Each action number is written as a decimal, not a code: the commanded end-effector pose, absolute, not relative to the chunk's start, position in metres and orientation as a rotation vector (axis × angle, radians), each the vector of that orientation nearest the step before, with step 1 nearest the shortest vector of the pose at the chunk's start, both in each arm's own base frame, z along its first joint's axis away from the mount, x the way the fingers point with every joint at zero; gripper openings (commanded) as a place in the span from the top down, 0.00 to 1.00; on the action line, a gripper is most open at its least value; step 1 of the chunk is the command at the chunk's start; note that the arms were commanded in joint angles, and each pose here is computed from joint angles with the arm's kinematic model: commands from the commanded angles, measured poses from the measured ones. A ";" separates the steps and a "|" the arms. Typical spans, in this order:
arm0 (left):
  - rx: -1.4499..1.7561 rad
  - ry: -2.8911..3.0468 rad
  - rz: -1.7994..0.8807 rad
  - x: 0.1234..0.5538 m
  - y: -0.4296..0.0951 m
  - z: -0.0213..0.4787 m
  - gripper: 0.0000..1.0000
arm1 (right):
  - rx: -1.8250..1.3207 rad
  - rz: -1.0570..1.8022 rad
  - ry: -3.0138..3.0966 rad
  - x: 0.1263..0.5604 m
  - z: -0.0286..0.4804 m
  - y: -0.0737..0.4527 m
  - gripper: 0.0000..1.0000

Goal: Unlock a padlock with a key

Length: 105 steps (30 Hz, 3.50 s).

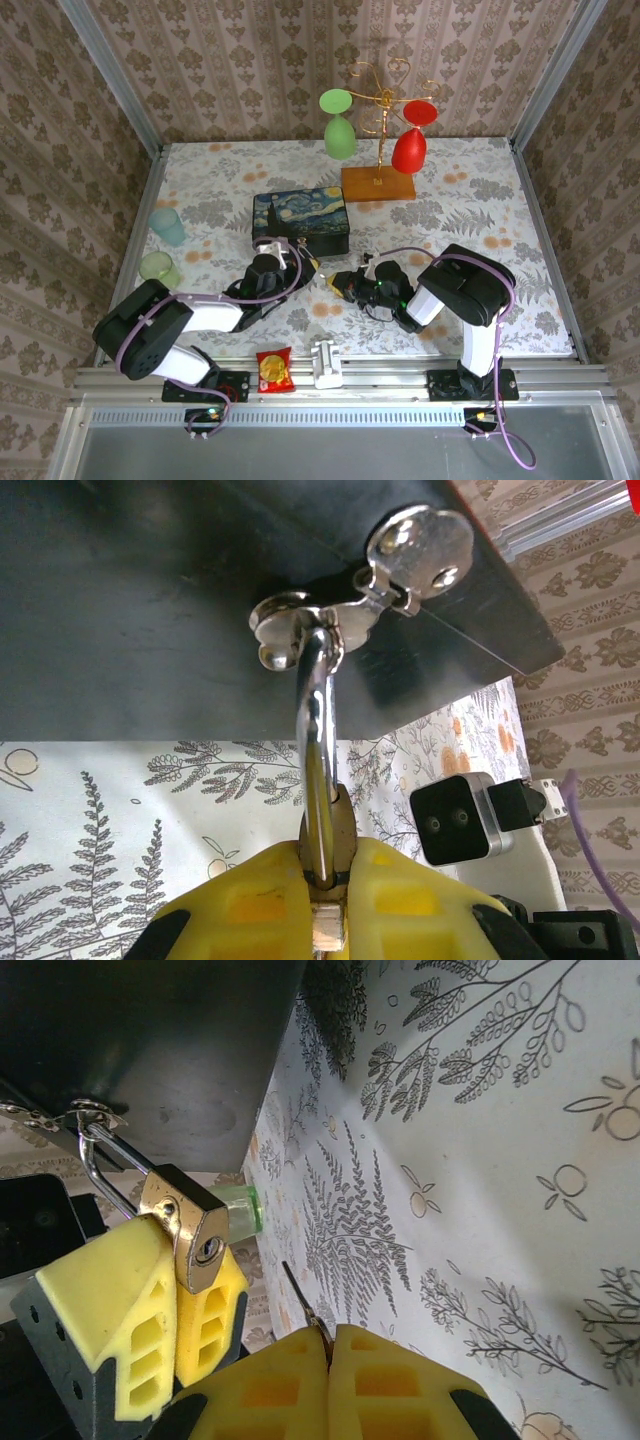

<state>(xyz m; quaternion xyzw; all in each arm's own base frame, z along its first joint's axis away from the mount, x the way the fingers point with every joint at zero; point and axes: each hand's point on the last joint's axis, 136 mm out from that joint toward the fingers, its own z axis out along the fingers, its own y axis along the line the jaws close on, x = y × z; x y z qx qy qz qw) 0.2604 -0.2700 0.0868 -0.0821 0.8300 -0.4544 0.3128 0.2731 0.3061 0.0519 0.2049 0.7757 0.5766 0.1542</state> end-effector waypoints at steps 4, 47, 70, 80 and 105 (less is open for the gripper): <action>-0.232 2.079 -1.256 0.269 -0.271 0.114 1.00 | 0.536 1.746 2.147 0.278 0.081 0.317 1.00; -0.278 2.002 -1.415 0.262 -0.284 0.124 1.00 | 0.515 1.796 2.040 0.302 0.110 0.321 1.00; -0.211 1.979 -1.534 0.252 -0.304 0.144 1.00 | 0.157 1.872 2.153 0.312 0.092 0.312 1.00; -0.198 1.993 -1.570 0.251 -0.314 0.134 1.00 | 0.225 1.911 2.224 0.313 0.074 0.308 1.00; -0.225 1.964 -1.641 0.245 -0.330 0.136 1.00 | 0.407 1.780 2.146 0.325 0.075 0.294 1.00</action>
